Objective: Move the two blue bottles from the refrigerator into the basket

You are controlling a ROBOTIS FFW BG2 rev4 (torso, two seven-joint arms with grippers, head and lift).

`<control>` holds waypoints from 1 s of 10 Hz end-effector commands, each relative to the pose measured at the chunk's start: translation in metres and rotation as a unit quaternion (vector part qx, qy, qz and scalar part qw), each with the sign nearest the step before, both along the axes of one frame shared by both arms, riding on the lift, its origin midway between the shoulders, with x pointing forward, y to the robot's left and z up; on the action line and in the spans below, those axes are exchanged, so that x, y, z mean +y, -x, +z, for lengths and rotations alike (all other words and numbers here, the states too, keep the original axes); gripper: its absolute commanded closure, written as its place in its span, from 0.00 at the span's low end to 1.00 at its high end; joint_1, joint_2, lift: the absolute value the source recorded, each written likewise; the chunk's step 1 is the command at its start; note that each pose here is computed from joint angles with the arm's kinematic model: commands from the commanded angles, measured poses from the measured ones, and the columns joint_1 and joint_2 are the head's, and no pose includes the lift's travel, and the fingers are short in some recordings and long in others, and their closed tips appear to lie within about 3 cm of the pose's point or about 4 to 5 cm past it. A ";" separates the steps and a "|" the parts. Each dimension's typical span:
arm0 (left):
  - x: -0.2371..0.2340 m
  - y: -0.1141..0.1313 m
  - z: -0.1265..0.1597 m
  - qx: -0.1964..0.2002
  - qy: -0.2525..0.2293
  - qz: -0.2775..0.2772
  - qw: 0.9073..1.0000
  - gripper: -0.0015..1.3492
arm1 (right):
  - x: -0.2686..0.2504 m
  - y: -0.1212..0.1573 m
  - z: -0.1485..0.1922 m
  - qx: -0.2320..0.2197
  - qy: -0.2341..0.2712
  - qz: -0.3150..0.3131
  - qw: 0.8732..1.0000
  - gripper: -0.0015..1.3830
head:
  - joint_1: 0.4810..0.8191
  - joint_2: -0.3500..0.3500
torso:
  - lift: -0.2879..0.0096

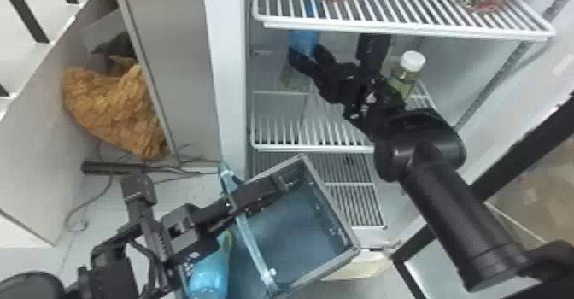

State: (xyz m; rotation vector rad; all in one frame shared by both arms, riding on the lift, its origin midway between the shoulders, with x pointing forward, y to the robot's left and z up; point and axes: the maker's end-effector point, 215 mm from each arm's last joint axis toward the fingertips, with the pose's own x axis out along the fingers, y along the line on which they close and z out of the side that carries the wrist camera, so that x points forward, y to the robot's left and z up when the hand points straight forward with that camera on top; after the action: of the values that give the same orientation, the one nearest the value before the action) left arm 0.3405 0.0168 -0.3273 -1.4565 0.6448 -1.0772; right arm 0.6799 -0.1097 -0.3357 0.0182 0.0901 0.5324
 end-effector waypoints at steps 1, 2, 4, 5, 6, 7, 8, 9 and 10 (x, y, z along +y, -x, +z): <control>0.000 0.000 0.000 0.000 -0.001 0.000 1.000 0.89 | 0.001 0.005 -0.001 -0.002 -0.004 0.002 1.000 0.92 | 0.63 0.36 | 0.23; 0.000 0.000 0.000 0.000 0.000 0.000 1.000 0.89 | 0.000 0.012 0.000 -0.005 -0.009 0.002 1.000 0.92 | 0.63 0.36 | 0.23; 0.001 0.001 -0.001 0.001 -0.001 -0.001 1.000 0.89 | -0.007 0.033 0.012 -0.023 -0.016 -0.004 1.000 0.92 | 0.63 0.36 | 0.23; 0.002 0.001 -0.001 0.001 -0.001 0.000 1.000 0.89 | -0.017 0.045 0.019 -0.031 -0.026 -0.014 0.999 0.92 | 0.63 0.35 | 0.23; 0.002 0.002 -0.003 0.003 -0.002 0.000 1.000 0.89 | -0.020 0.056 0.021 -0.032 -0.029 -0.016 0.999 0.92 | 0.63 0.34 | 0.23; 0.002 0.002 -0.003 0.003 -0.001 0.000 1.000 0.89 | -0.025 0.068 0.027 -0.037 -0.032 -0.019 0.999 0.92 | 0.63 0.32 | 0.23; 0.002 0.002 -0.003 0.003 -0.002 0.000 1.000 0.89 | -0.026 0.082 0.032 -0.037 -0.035 -0.019 0.999 0.92 | 0.63 0.32 | 0.23; 0.002 0.003 -0.004 0.004 -0.002 0.001 1.000 0.89 | -0.025 0.098 0.029 -0.027 -0.041 -0.013 0.999 0.92 | 0.63 0.31 | 0.23; 0.002 0.004 -0.005 0.006 -0.003 0.000 1.000 0.89 | -0.026 0.113 0.025 -0.022 -0.046 -0.012 0.999 0.92 | 0.63 0.30 | 0.23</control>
State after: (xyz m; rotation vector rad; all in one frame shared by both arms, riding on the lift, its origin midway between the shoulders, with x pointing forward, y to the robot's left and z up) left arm 0.3371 0.0191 -0.3319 -1.4586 0.6532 -1.0680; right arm 0.5752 -0.1342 -0.3088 0.0902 0.0180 0.5142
